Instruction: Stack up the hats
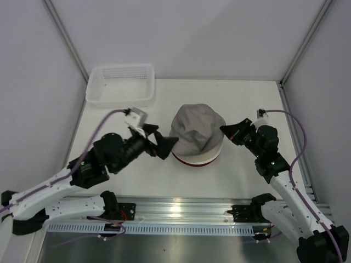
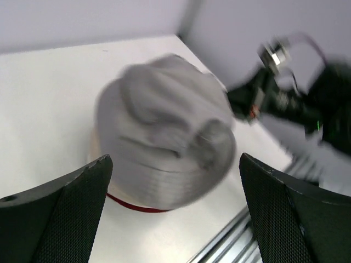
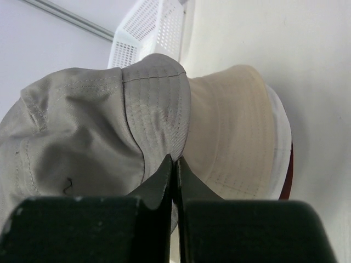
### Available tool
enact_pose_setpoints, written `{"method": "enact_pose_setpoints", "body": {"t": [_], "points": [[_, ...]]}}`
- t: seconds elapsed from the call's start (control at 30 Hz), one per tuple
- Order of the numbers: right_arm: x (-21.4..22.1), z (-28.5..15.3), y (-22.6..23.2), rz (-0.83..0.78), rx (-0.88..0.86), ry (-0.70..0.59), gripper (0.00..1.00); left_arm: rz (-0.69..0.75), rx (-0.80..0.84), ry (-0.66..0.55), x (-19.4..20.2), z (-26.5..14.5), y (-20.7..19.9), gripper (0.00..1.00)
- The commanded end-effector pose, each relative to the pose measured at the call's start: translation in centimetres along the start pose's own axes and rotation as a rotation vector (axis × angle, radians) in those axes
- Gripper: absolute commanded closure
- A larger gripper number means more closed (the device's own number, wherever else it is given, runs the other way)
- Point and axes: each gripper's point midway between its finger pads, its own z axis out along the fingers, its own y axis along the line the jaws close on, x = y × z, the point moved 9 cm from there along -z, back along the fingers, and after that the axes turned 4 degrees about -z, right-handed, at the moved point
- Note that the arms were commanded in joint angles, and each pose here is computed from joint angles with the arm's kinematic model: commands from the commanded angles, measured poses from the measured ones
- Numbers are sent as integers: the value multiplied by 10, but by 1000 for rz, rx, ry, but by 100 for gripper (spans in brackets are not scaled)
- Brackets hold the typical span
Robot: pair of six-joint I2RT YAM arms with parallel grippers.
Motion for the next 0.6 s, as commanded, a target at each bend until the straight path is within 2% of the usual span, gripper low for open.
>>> {"method": "enact_pose_setpoints", "body": {"t": [0.0,0.07,0.1,0.17,0.23,0.27,0.3,0.53,0.57], "points": [[-2,2,-6,-71,-50,-71,100,-447,-217,-46,7,-9,33,1],[-1,3,-9,-76,-58,-110,100,-636,-310,-77,35,-6,60,1],[4,2,-15,-72,-52,-111,100,-682,-308,-50,54,-3,67,2],[5,0,-15,-65,-75,-130,100,-797,-299,-114,69,3,81,7],[7,-3,-15,-66,-112,-159,100,-874,-230,-138,69,5,81,9],[8,-5,-15,-66,-118,-166,100,-935,-190,-188,62,8,81,11],[7,-6,-14,-67,-121,-174,100,-964,-202,-168,74,12,86,12],[2,-19,-11,-73,-112,-226,100,-1136,-10,-190,71,33,79,15],[2,-20,-11,-72,-111,-235,100,-1144,32,-162,72,34,74,16]]}}
